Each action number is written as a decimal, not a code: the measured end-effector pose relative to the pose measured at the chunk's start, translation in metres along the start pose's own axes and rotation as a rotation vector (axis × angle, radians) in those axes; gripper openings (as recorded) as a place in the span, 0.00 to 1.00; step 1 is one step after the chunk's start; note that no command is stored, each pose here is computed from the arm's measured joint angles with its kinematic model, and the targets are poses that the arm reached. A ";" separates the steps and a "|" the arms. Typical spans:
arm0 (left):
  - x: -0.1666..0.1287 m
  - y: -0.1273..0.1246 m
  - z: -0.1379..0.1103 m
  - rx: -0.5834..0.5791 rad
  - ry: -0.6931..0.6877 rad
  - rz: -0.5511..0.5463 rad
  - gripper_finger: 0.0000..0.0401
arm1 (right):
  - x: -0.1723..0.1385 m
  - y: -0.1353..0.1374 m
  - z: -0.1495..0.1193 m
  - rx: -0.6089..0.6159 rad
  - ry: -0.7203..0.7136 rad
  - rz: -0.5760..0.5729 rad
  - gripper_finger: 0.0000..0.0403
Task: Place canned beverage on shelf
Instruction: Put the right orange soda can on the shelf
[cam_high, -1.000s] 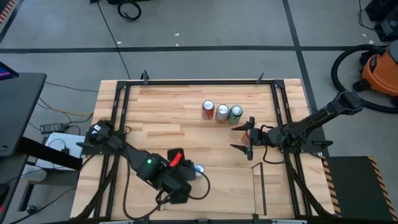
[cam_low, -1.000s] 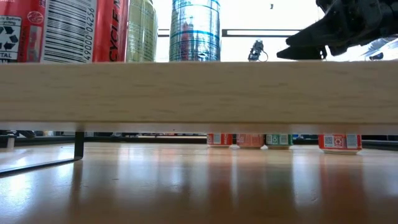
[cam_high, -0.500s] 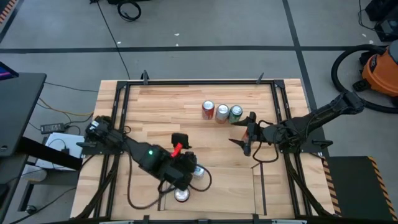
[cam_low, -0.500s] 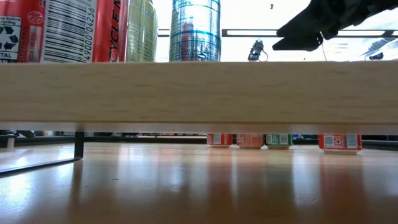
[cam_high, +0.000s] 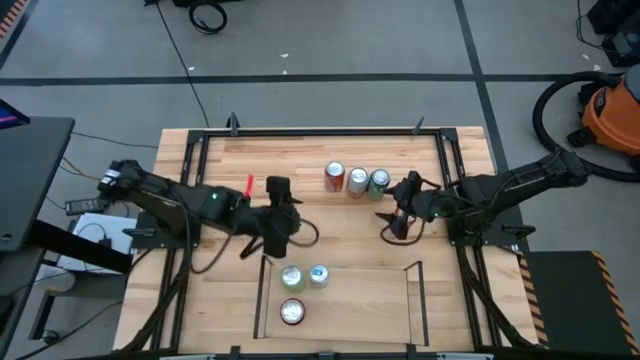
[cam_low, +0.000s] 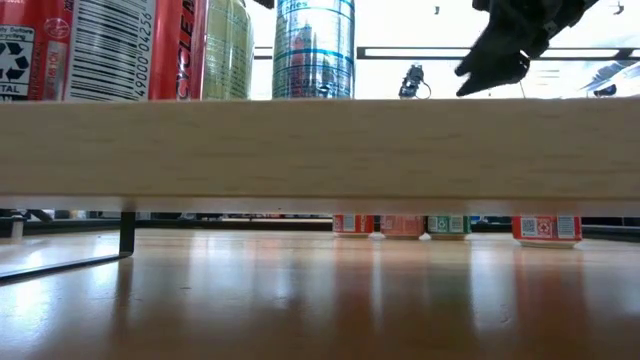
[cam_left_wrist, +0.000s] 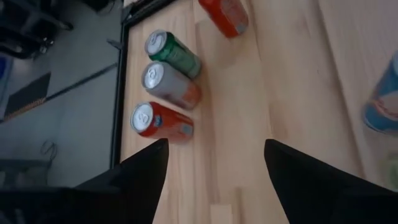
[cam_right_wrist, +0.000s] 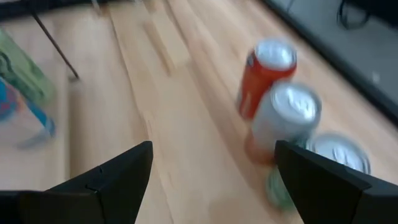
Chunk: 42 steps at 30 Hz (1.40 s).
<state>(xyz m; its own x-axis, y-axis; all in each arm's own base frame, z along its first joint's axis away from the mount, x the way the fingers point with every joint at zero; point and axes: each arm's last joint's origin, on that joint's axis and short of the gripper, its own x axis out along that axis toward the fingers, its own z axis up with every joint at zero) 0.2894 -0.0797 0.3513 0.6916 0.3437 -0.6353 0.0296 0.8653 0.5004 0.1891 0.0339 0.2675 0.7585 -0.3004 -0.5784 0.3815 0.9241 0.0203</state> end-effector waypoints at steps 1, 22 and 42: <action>0.002 0.003 -0.003 -0.003 -0.021 -0.008 0.68 | 0.001 -0.001 -0.002 0.004 0.037 -0.009 0.86; 0.003 0.032 -0.073 -0.082 -0.331 -0.042 0.68 | 0.031 -0.014 0.006 -0.005 0.719 -0.139 0.98; 0.009 0.039 -0.130 -0.180 -0.424 -0.085 0.68 | 0.069 -0.042 -0.035 0.094 0.950 -0.066 0.90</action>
<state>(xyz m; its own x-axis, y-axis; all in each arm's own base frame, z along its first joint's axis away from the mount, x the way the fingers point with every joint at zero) 0.2034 0.0042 0.2883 0.9270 0.1220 -0.3546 -0.0009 0.9463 0.3232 0.2070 -0.0171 0.1980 0.0044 0.0043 -1.0000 0.4802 0.8772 0.0059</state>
